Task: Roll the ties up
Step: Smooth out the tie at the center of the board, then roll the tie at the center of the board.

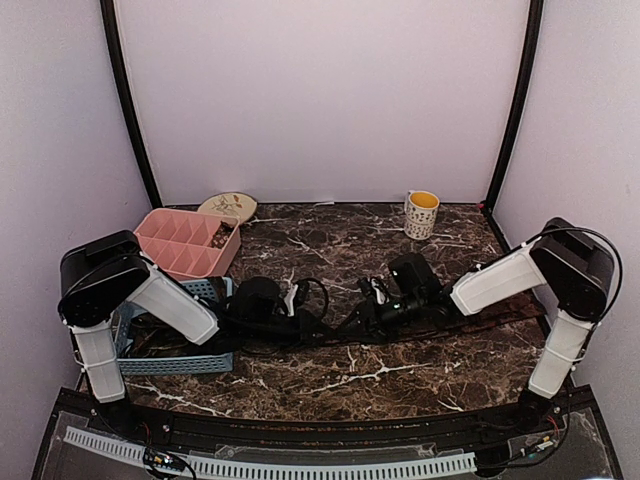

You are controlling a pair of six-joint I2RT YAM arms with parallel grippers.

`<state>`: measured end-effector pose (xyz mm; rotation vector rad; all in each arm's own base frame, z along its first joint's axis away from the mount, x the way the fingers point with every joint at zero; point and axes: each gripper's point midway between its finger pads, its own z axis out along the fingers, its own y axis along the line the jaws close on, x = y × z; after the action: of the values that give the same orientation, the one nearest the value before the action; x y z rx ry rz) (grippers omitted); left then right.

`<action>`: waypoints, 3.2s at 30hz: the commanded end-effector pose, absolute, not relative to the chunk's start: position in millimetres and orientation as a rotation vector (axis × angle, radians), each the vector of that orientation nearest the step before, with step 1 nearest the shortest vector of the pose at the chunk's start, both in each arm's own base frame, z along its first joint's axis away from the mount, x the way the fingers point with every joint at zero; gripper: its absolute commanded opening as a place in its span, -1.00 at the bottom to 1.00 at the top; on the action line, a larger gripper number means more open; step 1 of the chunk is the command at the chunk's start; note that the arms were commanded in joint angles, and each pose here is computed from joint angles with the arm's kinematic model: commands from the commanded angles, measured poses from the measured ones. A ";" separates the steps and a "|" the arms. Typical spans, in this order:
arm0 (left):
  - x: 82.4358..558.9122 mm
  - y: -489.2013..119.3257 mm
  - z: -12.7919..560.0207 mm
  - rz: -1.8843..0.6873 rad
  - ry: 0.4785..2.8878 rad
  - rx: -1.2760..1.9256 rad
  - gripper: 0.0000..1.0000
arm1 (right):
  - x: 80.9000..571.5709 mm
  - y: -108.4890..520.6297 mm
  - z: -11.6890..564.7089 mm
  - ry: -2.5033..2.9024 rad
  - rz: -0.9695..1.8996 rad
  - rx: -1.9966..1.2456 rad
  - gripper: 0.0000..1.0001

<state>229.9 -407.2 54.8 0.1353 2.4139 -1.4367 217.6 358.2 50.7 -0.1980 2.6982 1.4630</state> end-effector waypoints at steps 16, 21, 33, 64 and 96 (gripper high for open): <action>224.9 -410.0 62.3 -1.515 2.369 0.171 -0.74 | 230.7 367.0 33.5 2.727 1.354 -0.239 -0.77; 235.0 -393.6 102.6 -1.398 2.233 0.415 -0.13 | 228.2 358.5 22.2 2.762 1.308 -0.210 -1.00; 243.8 -359.6 119.3 -0.736 1.861 1.126 0.95 | 229.6 360.4 22.5 2.754 1.337 -0.205 -1.00; 228.2 -381.8 7.4 -0.702 1.770 1.590 -0.50 | 234.8 370.2 60.3 2.683 1.402 -0.283 -0.63; 221.8 -399.8 19.4 -0.767 1.702 1.580 -0.49 | 232.2 347.5 54.1 2.733 1.263 -0.262 -0.48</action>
<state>228.4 -400.7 24.8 1.5388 1.6943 -0.7483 223.7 351.2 30.7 -0.2431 2.7915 1.2980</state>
